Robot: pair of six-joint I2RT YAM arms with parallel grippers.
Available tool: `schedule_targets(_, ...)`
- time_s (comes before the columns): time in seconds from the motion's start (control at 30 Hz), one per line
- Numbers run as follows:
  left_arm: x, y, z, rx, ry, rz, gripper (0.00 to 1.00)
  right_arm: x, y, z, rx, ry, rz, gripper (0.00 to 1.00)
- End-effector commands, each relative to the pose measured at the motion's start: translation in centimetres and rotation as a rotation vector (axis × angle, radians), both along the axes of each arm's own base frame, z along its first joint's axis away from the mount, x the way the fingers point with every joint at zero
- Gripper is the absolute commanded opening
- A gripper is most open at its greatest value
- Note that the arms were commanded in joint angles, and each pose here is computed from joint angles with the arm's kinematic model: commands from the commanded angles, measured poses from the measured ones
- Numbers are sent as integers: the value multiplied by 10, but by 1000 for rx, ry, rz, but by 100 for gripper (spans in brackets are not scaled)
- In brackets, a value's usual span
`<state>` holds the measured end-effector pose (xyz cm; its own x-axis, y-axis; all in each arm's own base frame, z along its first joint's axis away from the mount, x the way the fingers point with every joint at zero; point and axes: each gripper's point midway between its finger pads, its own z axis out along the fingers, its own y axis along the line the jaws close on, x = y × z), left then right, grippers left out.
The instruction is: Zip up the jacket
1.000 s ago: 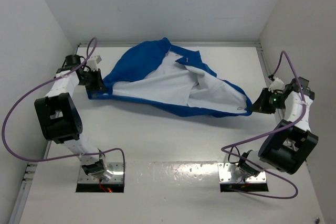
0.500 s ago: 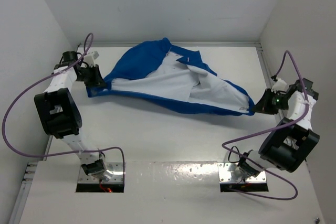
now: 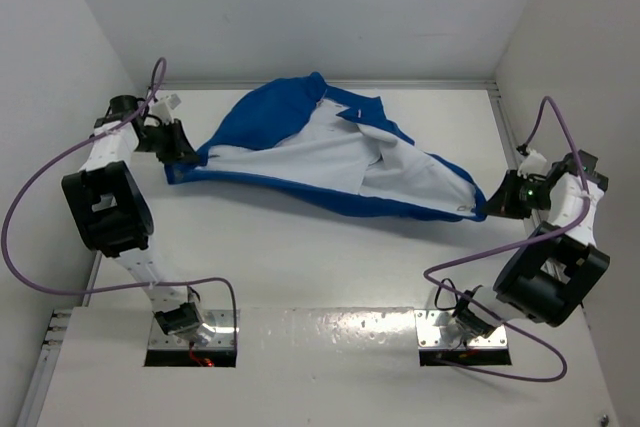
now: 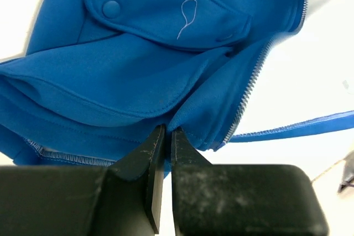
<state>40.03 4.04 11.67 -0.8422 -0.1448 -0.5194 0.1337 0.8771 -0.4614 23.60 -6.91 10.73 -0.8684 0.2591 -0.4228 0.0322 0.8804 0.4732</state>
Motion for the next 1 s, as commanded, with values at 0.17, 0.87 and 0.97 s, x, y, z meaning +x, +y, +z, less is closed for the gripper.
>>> schedule_targets(0.17, 13, 32, 12, -24, -60, 37, 13, 16, -32, 12, -101, -64, -12, 0)
schedule_targets(0.87, -36, -44, 39, 1015, -488, 270, 0, 29, 53, 15, -52, -94, 148, 0)
schedule_targets(0.97, -48, -51, 29, 1088, -506, 277, 0, 32, 58, 15, -47, -94, 148, 0)
